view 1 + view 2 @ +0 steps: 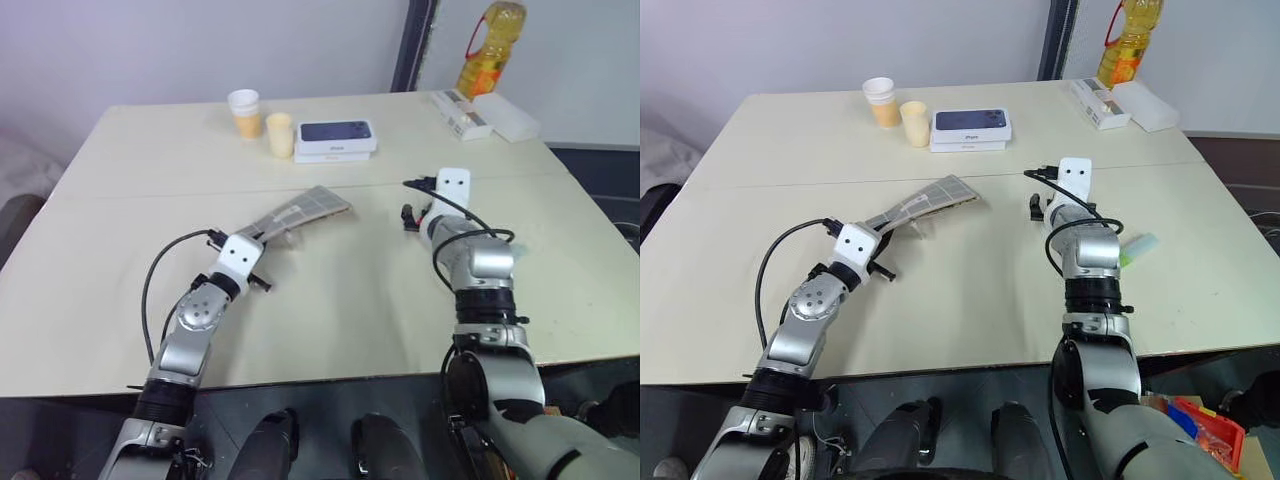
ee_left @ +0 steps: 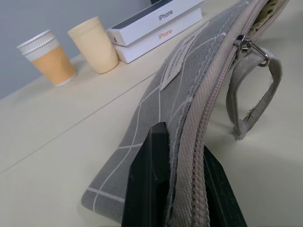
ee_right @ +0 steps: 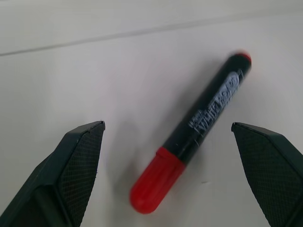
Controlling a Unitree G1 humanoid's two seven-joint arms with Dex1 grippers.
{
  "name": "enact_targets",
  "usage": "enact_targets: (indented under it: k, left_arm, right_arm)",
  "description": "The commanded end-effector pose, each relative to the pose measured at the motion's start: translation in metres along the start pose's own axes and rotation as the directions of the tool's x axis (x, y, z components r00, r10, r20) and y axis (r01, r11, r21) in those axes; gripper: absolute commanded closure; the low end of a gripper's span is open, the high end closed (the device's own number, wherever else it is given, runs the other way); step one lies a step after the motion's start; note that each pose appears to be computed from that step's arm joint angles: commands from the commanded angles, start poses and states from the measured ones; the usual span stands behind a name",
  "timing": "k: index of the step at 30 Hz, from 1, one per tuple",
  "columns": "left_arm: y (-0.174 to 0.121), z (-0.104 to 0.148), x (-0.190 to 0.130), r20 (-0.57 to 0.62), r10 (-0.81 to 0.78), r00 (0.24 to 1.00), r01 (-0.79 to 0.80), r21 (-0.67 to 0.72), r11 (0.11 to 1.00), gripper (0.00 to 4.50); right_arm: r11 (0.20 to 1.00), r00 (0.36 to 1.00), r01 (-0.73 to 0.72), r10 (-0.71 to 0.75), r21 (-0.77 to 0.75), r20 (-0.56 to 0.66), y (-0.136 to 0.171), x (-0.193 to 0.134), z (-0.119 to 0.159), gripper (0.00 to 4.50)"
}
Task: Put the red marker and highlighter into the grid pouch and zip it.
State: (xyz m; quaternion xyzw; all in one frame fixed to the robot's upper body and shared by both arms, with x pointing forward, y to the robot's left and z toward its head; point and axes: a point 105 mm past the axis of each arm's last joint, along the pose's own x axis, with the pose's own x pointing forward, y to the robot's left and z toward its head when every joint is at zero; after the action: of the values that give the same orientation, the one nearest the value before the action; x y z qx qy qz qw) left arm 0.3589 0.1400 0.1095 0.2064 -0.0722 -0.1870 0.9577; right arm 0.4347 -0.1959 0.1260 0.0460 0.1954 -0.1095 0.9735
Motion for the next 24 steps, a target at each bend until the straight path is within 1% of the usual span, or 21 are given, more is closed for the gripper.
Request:
enact_targets:
  k: [1, 2, 3, 4, 6, 7, 9, 10, 12, 14, 15, 16, 17, 18, 20, 21, 23, 24]
  left_arm:
    - [0.002, 0.011, 0.001, 0.038, 0.010, 0.999, -0.011, 0.012, 1.000, 4.50]
    - [0.003, 0.011, 0.000, 0.039, 0.016, 0.999, -0.016, 0.010, 1.000, 4.50]
    - [0.004, 0.012, 0.000, 0.040, 0.020, 0.999, -0.020, 0.009, 1.000, 4.50]
    - [0.005, 0.012, 0.000, 0.040, 0.025, 0.999, -0.025, 0.008, 1.000, 4.50]
    - [0.006, 0.011, -0.001, 0.038, 0.028, 0.999, -0.028, 0.006, 1.000, 4.50]
    - [0.006, 0.011, -0.001, 0.037, 0.029, 0.999, -0.029, 0.004, 1.000, 4.50]
    - [0.006, 0.011, -0.001, 0.038, 0.031, 0.999, -0.031, -0.001, 1.000, 4.50]
    - [0.006, 0.011, -0.001, 0.039, 0.035, 0.999, -0.035, -0.008, 0.999, 4.50]
    - [0.008, 0.013, 0.000, 0.042, 0.049, 0.998, -0.047, -0.035, 0.998, 4.50]
    - [0.014, 0.014, 0.000, 0.044, 0.074, 0.996, -0.070, -0.082, 0.994, 4.50]
    - [0.017, 0.015, 0.001, 0.045, 0.085, 0.995, -0.079, -0.110, 0.991, 4.50]
    - [0.020, 0.016, 0.001, 0.046, 0.089, 0.995, -0.082, -0.132, 0.988, 4.50]
    - [0.021, 0.017, 0.001, 0.048, 0.083, 0.995, -0.075, -0.147, 0.986, 4.50]
    - [0.021, 0.017, 0.002, 0.050, 0.074, 0.996, -0.065, -0.156, 0.986, 4.50]
    - [0.021, 0.019, 0.002, 0.057, 0.048, 0.997, -0.039, -0.159, 0.987, 4.50]
    - [0.021, 0.019, 0.002, 0.060, 0.029, 0.998, -0.019, -0.155, 0.988, 4.50]
    - [0.021, 0.019, 0.002, 0.060, 0.001, 0.998, 0.008, -0.150, 0.989, 4.50]
    - [0.021, 0.019, 0.003, 0.060, -0.012, 0.998, 0.021, -0.149, 0.989, 4.50]
  right_arm:
    - [0.998, 0.999, 0.030, -0.032, 0.063, 0.021, 0.000, 0.003, 0.014, 0.06]
    - [0.997, 0.999, 0.044, -0.044, 0.058, 0.011, -0.001, 0.005, 0.012, 0.58]
    - [0.997, 0.999, 0.054, -0.054, 0.053, 0.005, -0.002, 0.006, 0.011, 0.85]
    - [0.997, 0.998, 0.056, -0.056, 0.056, -0.001, -0.002, 0.006, 0.009, 1.31]
    - [0.997, 0.999, 0.048, -0.048, 0.063, -0.001, 0.001, 0.007, 0.009, 2.43]
    - [0.997, 0.999, 0.045, -0.045, 0.066, 0.001, 0.002, 0.006, 0.009, 2.89]
    - [0.996, 0.999, 0.038, -0.039, 0.078, 0.006, 0.003, 0.006, 0.010, 4.04]
    - [0.997, 0.999, 0.034, -0.035, 0.075, 0.016, 0.004, 0.005, 0.012, 4.14]
    - [1.000, 0.998, -0.006, 0.004, 0.025, 0.070, 0.007, 0.000, 0.021, 4.14]
    - [0.985, 0.975, -0.105, 0.129, -0.137, 0.182, 0.016, -0.012, 0.038, 4.14]
    - [0.949, 0.954, -0.113, 0.186, -0.294, 0.236, 0.019, -0.020, 0.045, 4.14]
    - [0.898, 0.934, -0.112, 0.241, -0.426, 0.264, 0.021, -0.027, 0.047, 4.14]
    - [0.833, 0.908, -0.115, 0.309, -0.541, 0.283, 0.024, -0.035, 0.048, 4.14]
    - [0.774, 0.885, -0.125, 0.370, -0.621, 0.283, 0.026, -0.043, 0.047, 4.14]
    - [0.678, 0.841, -0.159, 0.474, -0.717, 0.262, 0.030, -0.057, 0.046, 4.14]
    - [0.625, 0.808, -0.192, 0.538, -0.757, 0.239, 0.033, -0.066, 0.045, 4.14]
    - [0.527, 0.750, -0.240, 0.633, -0.815, 0.189, 0.037, -0.084, 0.042, 4.14]
    - [0.491, 0.729, -0.256, 0.664, -0.833, 0.167, 0.039, -0.090, 0.041, 4.14]
